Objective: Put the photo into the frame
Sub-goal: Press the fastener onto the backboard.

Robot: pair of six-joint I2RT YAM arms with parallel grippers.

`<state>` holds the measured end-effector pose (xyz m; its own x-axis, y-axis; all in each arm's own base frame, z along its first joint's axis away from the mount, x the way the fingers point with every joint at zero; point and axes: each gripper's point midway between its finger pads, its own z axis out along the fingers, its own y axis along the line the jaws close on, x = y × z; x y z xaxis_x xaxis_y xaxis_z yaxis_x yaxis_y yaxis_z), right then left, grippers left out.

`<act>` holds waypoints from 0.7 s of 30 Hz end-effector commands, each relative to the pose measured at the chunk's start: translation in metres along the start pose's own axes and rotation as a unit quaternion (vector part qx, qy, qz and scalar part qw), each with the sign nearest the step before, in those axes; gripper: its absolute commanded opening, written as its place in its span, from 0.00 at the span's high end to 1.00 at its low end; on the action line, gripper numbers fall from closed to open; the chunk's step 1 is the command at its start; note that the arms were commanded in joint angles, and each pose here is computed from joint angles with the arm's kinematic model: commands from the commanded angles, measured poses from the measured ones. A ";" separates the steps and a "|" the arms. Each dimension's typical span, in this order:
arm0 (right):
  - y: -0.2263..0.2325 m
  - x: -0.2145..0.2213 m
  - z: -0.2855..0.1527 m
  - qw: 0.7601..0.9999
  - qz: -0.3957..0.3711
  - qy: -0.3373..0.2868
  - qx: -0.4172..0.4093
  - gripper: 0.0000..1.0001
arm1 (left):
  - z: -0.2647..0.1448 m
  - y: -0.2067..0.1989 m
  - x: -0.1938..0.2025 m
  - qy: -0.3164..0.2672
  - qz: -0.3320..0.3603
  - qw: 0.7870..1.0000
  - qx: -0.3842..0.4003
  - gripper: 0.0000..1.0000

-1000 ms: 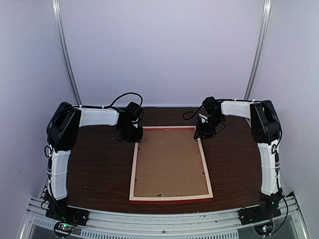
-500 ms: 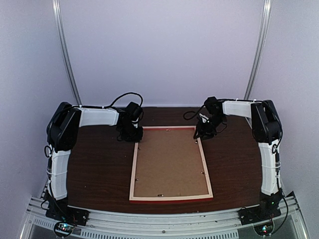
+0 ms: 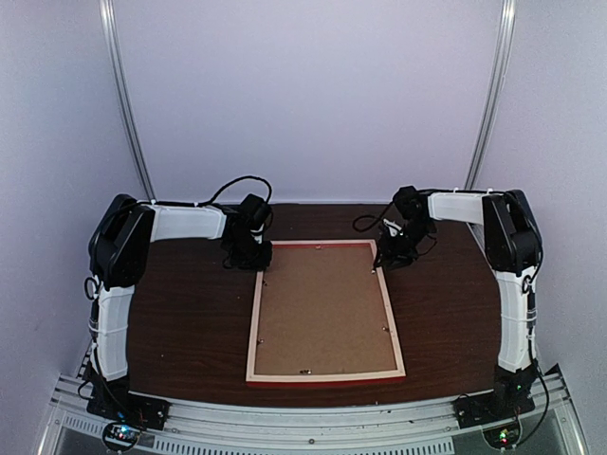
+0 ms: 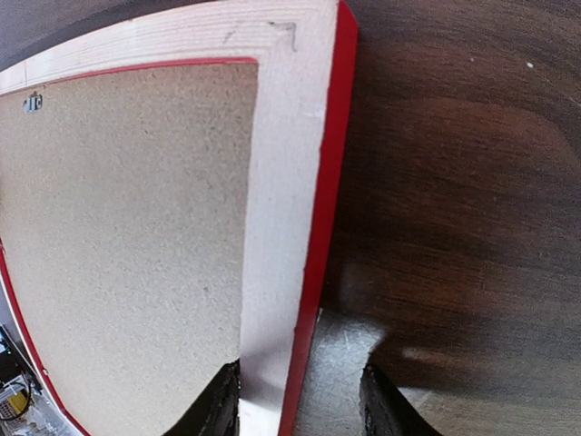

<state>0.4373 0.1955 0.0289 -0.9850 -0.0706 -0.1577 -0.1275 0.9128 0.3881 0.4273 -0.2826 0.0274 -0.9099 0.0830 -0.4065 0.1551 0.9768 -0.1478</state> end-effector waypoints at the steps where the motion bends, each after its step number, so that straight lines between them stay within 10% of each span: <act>1: -0.020 0.026 0.011 0.998 0.012 0.045 0.043 0.55 | 0.020 0.001 0.020 0.034 0.011 0.999 -0.002 0.79; 21: -0.030 0.033 0.010 0.988 -0.033 0.063 0.140 0.61 | 0.023 0.000 0.021 0.036 0.011 0.999 -0.001 0.78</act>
<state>0.4331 0.1957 0.0279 -0.9750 -0.1376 -0.1748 -0.1792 0.9512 0.2511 0.4282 -0.2844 0.0272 -0.9098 0.0828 -0.4066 0.1574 0.9755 -0.1537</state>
